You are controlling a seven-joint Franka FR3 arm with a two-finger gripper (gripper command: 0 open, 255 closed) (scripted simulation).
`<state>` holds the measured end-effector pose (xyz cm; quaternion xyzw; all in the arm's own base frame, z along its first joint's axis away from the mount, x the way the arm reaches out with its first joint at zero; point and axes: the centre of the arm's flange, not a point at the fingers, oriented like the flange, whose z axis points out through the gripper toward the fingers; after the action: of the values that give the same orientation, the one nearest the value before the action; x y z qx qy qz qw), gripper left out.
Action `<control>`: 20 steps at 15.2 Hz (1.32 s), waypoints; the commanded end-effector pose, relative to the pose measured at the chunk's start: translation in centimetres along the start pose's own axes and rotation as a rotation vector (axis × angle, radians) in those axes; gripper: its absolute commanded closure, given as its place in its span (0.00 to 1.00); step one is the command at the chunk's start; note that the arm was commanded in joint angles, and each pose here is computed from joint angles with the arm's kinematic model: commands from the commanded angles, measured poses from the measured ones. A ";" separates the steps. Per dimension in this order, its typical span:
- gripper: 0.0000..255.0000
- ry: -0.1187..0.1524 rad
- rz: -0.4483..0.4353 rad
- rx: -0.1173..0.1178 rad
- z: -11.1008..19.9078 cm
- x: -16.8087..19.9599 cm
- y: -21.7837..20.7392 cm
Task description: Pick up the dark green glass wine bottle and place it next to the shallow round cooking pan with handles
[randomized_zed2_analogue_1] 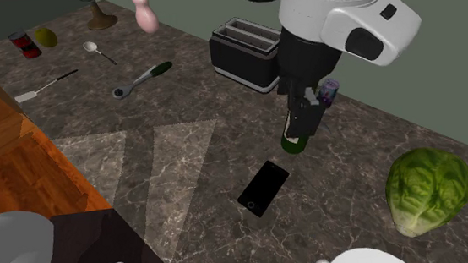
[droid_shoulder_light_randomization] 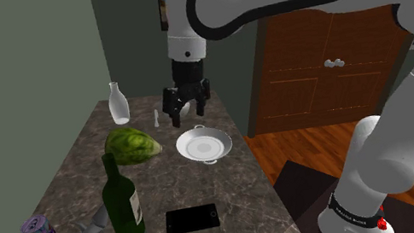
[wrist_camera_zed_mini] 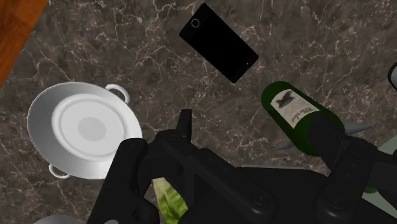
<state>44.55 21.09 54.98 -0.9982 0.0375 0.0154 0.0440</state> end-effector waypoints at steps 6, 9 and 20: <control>0.00 0.012 -0.003 -0.011 2.5 5.0 -7.6; 0.00 0.017 -0.004 -0.017 3.6 7.1 -10.8; 0.00 0.029 -0.008 -0.029 8.3 12.0 -18.1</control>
<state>57.64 38.89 48.47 -0.9990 0.0340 0.0015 0.0290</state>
